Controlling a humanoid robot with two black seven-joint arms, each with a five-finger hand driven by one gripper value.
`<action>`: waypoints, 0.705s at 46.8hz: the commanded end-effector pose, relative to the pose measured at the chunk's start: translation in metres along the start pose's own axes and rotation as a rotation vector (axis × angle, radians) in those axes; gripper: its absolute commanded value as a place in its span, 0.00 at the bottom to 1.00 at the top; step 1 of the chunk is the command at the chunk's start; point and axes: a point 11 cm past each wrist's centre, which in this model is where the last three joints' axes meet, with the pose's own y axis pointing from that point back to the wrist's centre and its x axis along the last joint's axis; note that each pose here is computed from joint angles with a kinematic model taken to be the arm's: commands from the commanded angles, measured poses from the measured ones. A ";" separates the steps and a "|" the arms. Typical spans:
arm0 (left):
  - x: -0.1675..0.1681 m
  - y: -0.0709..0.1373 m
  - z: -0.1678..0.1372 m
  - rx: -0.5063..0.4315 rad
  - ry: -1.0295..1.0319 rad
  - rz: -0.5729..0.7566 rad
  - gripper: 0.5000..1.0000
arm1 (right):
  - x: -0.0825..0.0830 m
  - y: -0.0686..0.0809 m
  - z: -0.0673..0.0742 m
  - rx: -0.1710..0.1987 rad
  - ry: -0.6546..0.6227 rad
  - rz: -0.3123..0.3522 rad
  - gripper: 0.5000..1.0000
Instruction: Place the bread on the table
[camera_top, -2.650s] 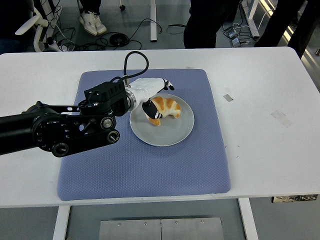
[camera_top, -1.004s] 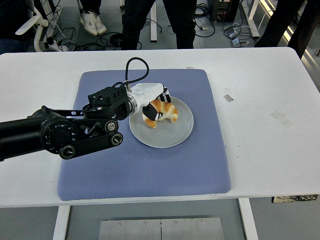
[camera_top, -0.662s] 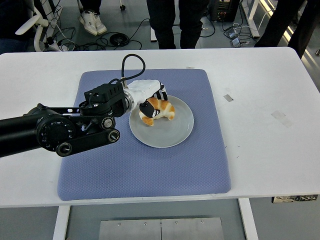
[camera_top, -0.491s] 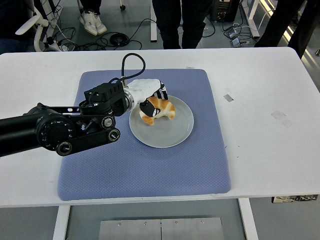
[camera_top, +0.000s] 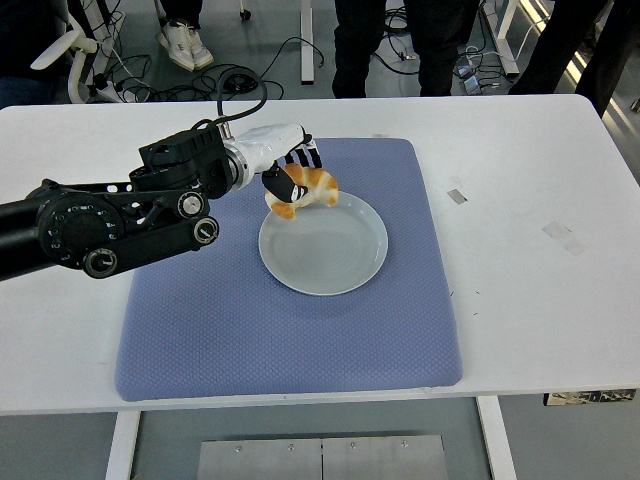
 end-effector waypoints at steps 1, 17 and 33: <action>0.008 0.003 -0.013 0.023 -0.006 0.012 0.07 | 0.000 0.000 0.000 0.000 0.000 0.000 1.00; 0.037 0.023 -0.075 0.113 -0.016 0.068 0.07 | 0.000 0.000 0.000 0.000 0.000 0.000 1.00; 0.013 0.029 -0.106 0.153 -0.044 0.073 0.07 | 0.000 0.000 0.000 0.000 0.000 0.000 1.00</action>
